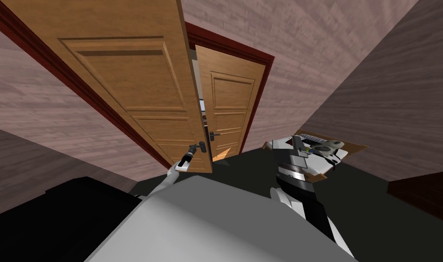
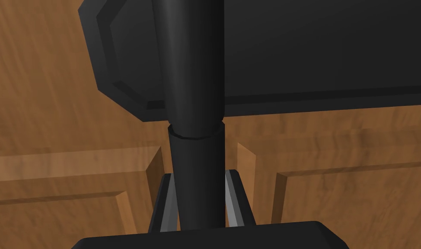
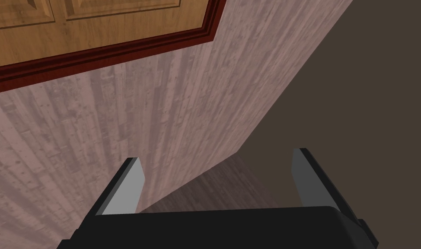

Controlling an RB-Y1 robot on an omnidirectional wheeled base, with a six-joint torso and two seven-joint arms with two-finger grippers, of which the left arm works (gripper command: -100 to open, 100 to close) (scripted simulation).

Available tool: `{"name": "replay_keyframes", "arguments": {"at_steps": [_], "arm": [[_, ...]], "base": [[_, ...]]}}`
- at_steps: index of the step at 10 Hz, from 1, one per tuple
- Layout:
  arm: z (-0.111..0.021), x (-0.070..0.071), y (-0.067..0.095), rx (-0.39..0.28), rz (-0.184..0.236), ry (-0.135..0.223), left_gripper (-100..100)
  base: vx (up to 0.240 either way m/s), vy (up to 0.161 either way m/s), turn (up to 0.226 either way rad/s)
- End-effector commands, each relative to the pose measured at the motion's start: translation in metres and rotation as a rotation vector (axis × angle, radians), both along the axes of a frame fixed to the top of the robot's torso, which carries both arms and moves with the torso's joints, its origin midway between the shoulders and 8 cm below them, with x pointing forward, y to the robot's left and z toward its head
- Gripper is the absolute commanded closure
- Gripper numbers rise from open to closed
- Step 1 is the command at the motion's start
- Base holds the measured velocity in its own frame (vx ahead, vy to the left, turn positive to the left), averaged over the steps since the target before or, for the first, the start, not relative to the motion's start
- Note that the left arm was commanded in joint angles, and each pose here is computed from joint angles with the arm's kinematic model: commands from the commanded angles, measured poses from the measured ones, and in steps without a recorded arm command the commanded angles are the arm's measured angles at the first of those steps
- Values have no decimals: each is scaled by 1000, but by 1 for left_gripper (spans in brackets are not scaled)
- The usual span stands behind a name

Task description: Pull the door open

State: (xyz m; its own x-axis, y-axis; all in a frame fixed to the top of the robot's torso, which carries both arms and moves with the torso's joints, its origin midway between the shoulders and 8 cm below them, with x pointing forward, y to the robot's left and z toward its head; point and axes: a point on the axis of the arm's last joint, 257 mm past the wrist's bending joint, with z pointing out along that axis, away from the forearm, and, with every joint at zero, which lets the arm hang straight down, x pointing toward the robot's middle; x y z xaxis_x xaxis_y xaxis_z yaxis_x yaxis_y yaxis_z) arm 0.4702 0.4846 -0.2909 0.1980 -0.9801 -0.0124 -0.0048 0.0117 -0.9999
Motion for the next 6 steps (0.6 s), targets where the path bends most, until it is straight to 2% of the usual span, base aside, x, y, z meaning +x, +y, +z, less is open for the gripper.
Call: {"name": "replay_keyframes", "arguments": {"at_steps": [1,6], "arm": [[-2,-3,-10,-5,-32,-1,100],[-2,-11,-26,-12,-98,-4,100]], "base": [[-221,34,-111],[-219,69,-123]]}}
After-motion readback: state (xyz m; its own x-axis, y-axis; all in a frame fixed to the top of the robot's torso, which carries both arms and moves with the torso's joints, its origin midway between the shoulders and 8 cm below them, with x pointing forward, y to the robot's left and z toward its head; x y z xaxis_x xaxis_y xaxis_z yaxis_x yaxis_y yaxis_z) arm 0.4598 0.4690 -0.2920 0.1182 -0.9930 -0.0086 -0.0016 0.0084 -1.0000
